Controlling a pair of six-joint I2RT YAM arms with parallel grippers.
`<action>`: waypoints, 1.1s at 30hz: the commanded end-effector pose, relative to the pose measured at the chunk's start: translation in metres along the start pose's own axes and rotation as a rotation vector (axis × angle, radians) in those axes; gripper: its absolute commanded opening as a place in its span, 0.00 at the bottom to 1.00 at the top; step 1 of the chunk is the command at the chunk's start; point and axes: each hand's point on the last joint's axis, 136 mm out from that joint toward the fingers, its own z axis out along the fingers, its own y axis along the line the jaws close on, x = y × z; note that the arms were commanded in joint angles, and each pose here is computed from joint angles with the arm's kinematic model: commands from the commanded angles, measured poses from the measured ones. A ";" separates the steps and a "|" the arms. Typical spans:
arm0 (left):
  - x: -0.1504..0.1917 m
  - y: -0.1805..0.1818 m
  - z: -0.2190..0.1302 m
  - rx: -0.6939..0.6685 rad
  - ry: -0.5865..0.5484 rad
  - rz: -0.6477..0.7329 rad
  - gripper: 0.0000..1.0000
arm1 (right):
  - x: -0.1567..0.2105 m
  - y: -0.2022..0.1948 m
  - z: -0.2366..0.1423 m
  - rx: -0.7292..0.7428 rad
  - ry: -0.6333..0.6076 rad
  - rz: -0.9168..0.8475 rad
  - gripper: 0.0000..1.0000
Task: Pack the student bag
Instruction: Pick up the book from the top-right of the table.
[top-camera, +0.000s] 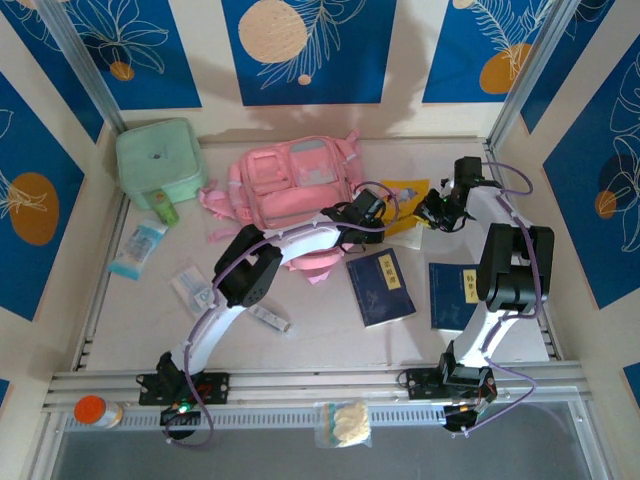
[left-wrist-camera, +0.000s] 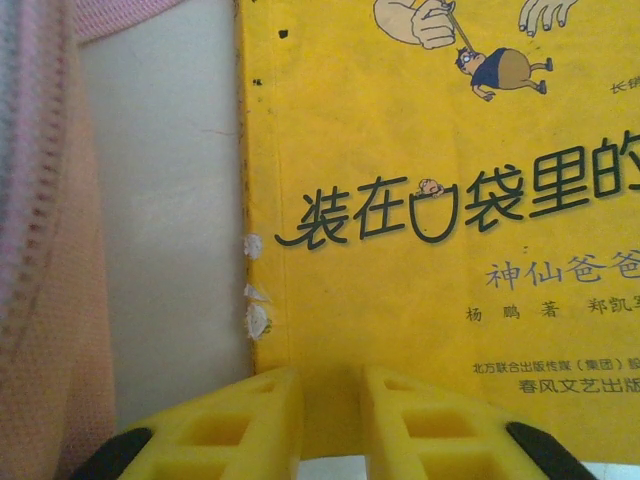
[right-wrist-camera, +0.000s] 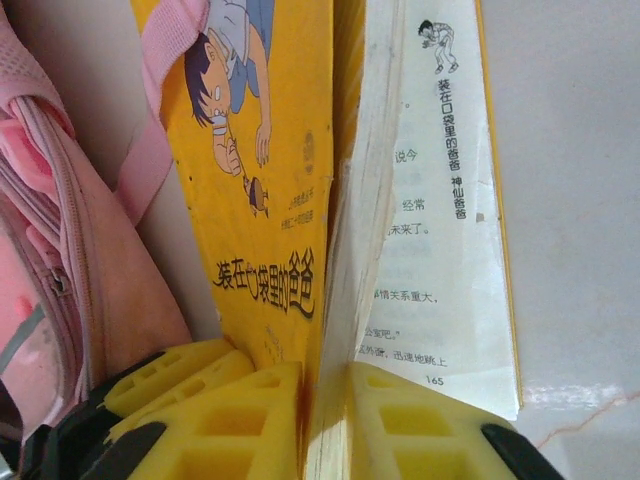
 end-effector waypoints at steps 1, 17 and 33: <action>0.029 0.034 0.022 -0.087 0.095 -0.012 0.24 | 0.006 0.013 -0.013 -0.068 0.010 0.002 0.14; -0.031 -0.010 -0.047 0.028 -0.013 0.030 0.36 | -0.012 0.023 -0.056 -0.078 -0.124 0.049 0.00; -0.051 0.029 -0.203 0.274 -0.167 -0.181 0.57 | 0.021 0.108 -0.133 -0.231 -0.251 -0.151 0.00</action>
